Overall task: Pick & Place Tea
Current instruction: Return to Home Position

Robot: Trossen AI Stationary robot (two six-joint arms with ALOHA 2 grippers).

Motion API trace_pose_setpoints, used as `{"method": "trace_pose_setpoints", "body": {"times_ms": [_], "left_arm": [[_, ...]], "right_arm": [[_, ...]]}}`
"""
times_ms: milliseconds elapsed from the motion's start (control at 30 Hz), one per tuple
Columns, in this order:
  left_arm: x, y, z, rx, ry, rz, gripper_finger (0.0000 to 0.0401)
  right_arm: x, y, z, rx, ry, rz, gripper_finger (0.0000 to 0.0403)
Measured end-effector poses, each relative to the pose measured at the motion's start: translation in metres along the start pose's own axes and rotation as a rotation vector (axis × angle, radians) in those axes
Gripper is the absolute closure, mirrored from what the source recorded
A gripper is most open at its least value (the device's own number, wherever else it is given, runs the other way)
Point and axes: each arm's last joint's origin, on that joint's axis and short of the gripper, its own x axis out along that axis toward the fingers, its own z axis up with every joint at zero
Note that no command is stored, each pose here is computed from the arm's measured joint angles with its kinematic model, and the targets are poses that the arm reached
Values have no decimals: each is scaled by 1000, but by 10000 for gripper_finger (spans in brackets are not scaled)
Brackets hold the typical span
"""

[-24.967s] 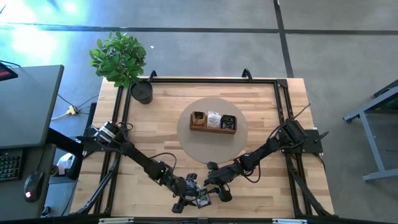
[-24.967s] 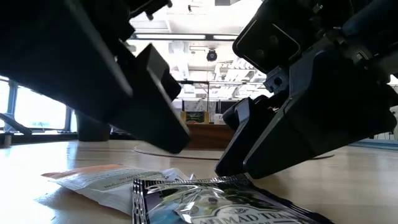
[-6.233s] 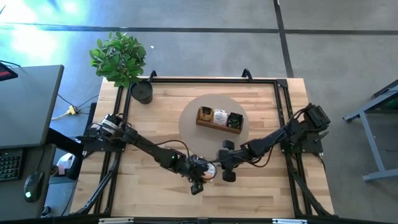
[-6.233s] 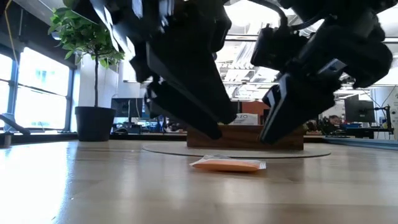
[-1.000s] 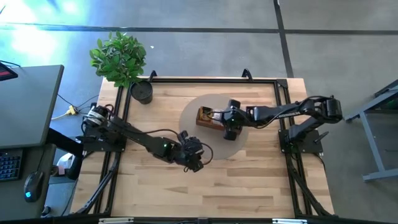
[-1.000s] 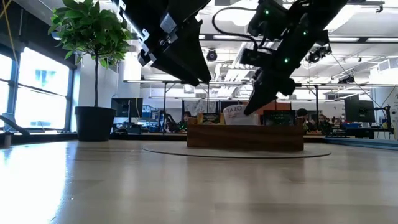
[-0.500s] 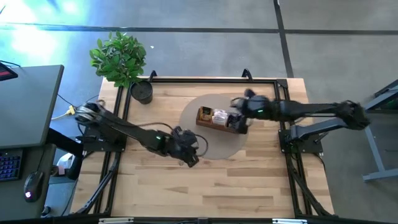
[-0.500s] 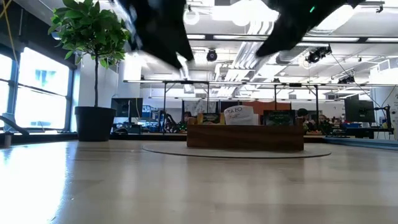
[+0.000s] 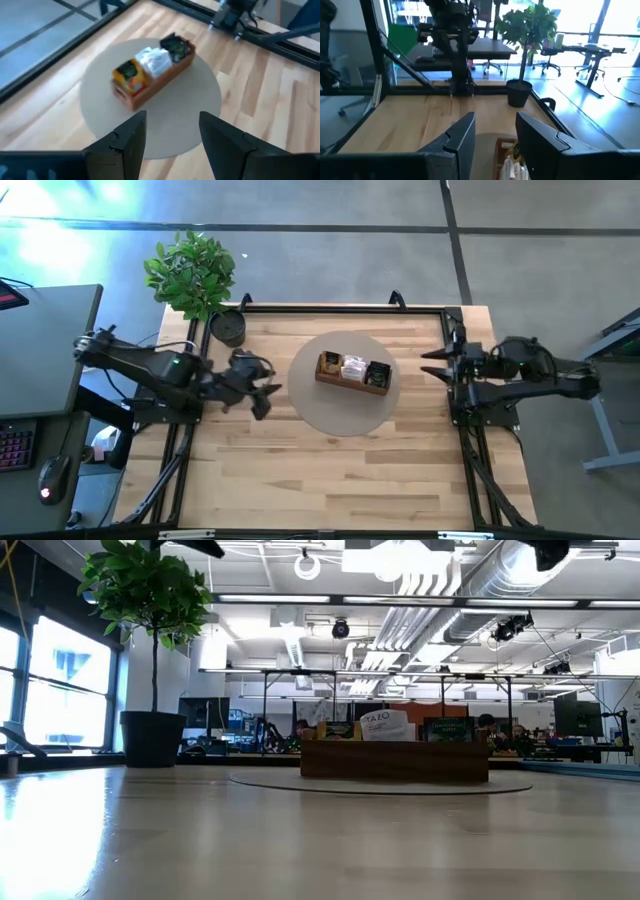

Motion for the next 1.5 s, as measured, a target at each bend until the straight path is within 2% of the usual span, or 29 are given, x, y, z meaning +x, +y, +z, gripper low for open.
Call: {"method": "trace_pose_setpoints", "body": {"times_ms": [100,267,400,500,567,767,867,967,1033,1233,1500], "left_arm": [[-13,18,-7,-6,-24,34,222],[-27,46,-28,-49,-40,5,222],[-29,71,-60,-124,-25,-4,222],[-25,90,-89,-234,-76,-8,222],[-17,98,-107,-270,-133,-60,222],[4,102,-144,-170,-400,-390,222],[8,104,-154,-93,-540,-498,222],[8,108,-159,-10,-612,-484,222],[8,110,-162,25,-611,-449,222],[12,113,-169,45,-546,-419,222],[21,112,-179,106,-614,-434,222]], "right_arm": [[-11,-1,-19,28,-36,-4,263],[-21,-2,-45,57,-84,0,263],[-29,-3,-59,61,-127,0,263],[-27,-3,-63,66,-125,-9,263],[-24,-3,-63,70,-137,-23,263],[-13,-1,-74,75,-168,-25,263],[-9,0,-80,74,-183,-29,263],[-5,1,-84,80,-224,-29,263],[0,2,-92,86,-231,-28,263],[10,3,-109,93,-295,-30,263],[18,5,-126,68,-362,-36,263]]}}
